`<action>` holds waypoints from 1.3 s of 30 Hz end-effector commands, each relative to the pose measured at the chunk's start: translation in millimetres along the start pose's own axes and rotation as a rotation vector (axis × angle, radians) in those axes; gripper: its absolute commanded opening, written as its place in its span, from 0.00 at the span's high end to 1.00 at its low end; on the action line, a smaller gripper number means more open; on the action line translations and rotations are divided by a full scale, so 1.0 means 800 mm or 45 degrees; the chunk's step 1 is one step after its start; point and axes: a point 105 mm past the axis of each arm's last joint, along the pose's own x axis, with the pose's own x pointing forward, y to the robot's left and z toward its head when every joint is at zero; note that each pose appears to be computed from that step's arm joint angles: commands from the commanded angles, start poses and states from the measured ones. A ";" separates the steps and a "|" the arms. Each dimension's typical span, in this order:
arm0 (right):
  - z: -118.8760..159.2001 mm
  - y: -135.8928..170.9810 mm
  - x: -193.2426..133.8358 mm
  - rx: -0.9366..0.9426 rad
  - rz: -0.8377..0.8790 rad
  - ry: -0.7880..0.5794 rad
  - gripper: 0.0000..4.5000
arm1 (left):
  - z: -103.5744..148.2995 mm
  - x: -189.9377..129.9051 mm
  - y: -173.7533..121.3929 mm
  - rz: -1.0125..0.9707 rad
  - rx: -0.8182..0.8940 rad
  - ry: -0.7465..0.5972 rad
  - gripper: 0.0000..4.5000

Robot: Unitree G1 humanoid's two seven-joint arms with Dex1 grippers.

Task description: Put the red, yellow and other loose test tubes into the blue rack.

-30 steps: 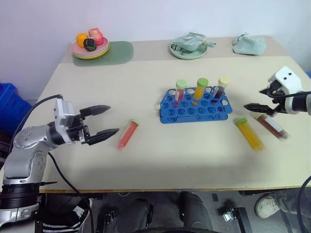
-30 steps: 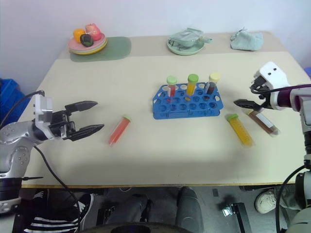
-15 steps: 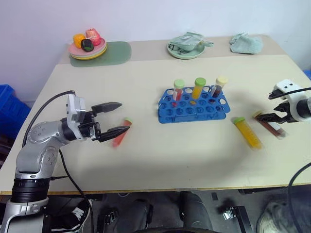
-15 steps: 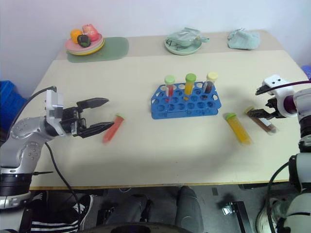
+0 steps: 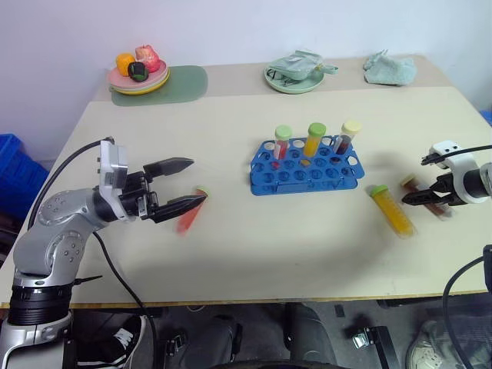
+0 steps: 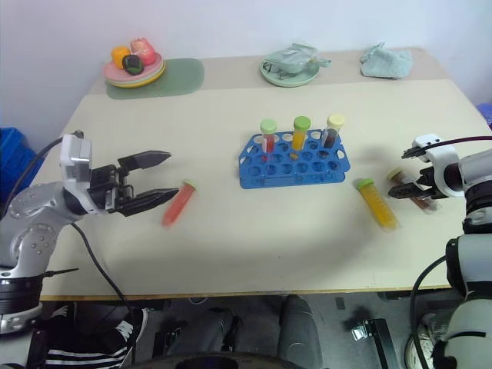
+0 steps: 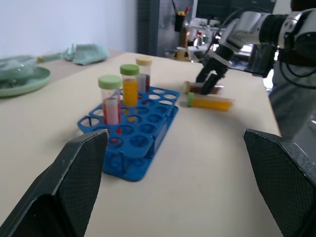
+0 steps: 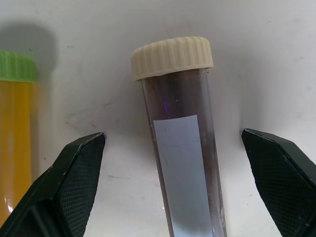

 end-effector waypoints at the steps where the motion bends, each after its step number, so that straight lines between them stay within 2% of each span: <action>1: 0.009 0.001 -0.004 -0.016 0.007 -0.015 0.00 | 0.009 -0.001 -0.007 -0.031 0.046 0.028 0.00; 4: 0.010 0.003 -0.001 -0.043 0.012 -0.007 0.20 | 0.008 0.000 -0.008 -0.033 0.053 0.045 0.00; 8: 0.011 0.002 0.000 -0.088 -0.006 0.004 0.63 | 0.010 0.002 -0.009 -0.028 0.056 0.044 0.00; 14: 0.029 0.008 -0.022 -0.218 0.056 -0.097 0.63 | 0.010 0.002 -0.009 -0.014 0.062 0.046 0.00; 18: 0.046 0.026 -0.050 -0.364 0.155 -0.283 0.63 | 0.010 0.002 -0.006 -0.002 0.066 0.040 0.00; 22: 0.062 0.039 -0.075 -0.299 0.203 -0.497 0.63 | 0.011 0.001 -0.002 0.003 0.070 0.038 0.00; 26: 0.080 0.069 -0.108 -0.215 0.371 -0.736 0.63 | 0.012 0.001 0.004 0.002 0.079 0.035 0.00; 30: 0.110 0.110 -0.135 -0.202 0.501 -1.174 0.63 | 0.011 0.002 0.010 -0.008 0.085 0.030 0.00; 36: 0.135 0.148 -0.144 -0.097 0.427 -1.630 0.63 | 0.010 -0.001 0.015 -0.004 0.087 0.023 0.00; 39: 0.138 0.159 -0.133 0.036 0.389 -1.764 0.63 | 0.008 -0.004 0.019 0.008 0.090 0.023 0.00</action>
